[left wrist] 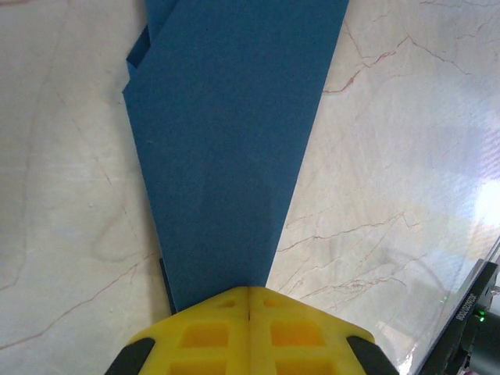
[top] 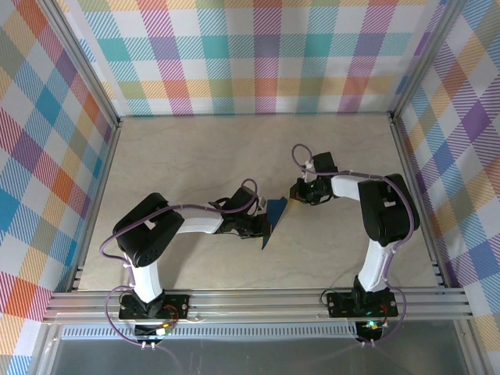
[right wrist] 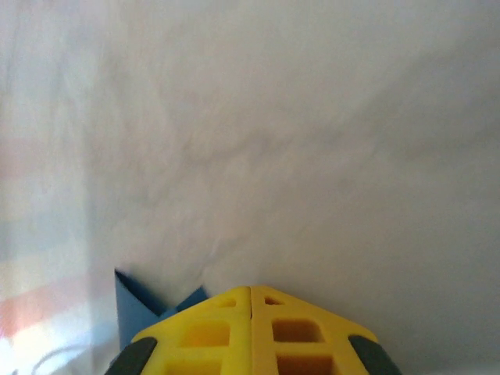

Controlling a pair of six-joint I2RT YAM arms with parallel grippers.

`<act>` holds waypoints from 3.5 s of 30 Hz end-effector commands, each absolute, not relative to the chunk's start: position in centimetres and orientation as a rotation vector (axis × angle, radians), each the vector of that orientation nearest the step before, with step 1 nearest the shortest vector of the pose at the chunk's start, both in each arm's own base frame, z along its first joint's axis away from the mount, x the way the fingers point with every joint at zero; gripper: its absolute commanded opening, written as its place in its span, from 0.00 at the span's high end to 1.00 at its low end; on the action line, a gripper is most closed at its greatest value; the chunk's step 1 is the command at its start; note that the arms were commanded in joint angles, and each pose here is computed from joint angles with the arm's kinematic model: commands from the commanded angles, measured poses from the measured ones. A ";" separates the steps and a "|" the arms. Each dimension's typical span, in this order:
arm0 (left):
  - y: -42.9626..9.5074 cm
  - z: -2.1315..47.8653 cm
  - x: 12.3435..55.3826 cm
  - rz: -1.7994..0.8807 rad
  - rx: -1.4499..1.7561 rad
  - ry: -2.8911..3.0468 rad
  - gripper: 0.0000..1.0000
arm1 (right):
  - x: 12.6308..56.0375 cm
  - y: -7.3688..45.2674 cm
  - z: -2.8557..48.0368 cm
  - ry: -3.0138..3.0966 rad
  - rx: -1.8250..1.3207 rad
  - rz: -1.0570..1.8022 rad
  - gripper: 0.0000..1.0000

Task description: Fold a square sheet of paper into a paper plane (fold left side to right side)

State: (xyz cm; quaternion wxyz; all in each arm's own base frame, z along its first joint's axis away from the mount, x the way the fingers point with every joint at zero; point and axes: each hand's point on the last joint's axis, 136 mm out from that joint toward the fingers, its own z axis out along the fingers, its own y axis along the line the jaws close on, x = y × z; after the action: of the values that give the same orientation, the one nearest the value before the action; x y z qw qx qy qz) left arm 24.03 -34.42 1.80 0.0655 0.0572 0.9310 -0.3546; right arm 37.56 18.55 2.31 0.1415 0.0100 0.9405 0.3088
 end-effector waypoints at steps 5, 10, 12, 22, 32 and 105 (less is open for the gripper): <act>-29.9 -2.8 22.3 -0.792 0.072 3.001 1.00 | 38.2 17.8 5.8 2.648 -0.011 0.861 0.97; -29.7 -2.3 24.7 -0.792 0.085 2.970 1.00 | 36.1 17.8 7.0 2.618 0.017 0.917 0.96; -29.6 -2.3 25.8 -0.795 0.089 2.964 1.00 | 35.1 17.7 7.3 2.617 0.026 0.934 0.96; -30.1 -1.6 28.9 -0.796 0.114 2.930 1.00 | 32.0 18.1 8.6 2.606 0.018 1.043 0.96; -29.9 -1.4 28.9 -0.790 0.106 2.924 1.00 | 31.7 23.3 7.9 2.641 -0.030 1.191 0.97; -34.5 4.9 25.5 -1.183 0.216 2.865 1.00 | 29.5 23.2 -3.9 3.068 -0.002 0.803 1.00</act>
State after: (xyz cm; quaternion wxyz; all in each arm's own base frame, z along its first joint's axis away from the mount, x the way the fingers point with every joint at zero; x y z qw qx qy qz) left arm 25.99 -34.30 5.18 0.0265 0.0677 0.9221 -0.3800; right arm 33.10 26.64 1.48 0.0576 -0.0269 0.9343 0.3509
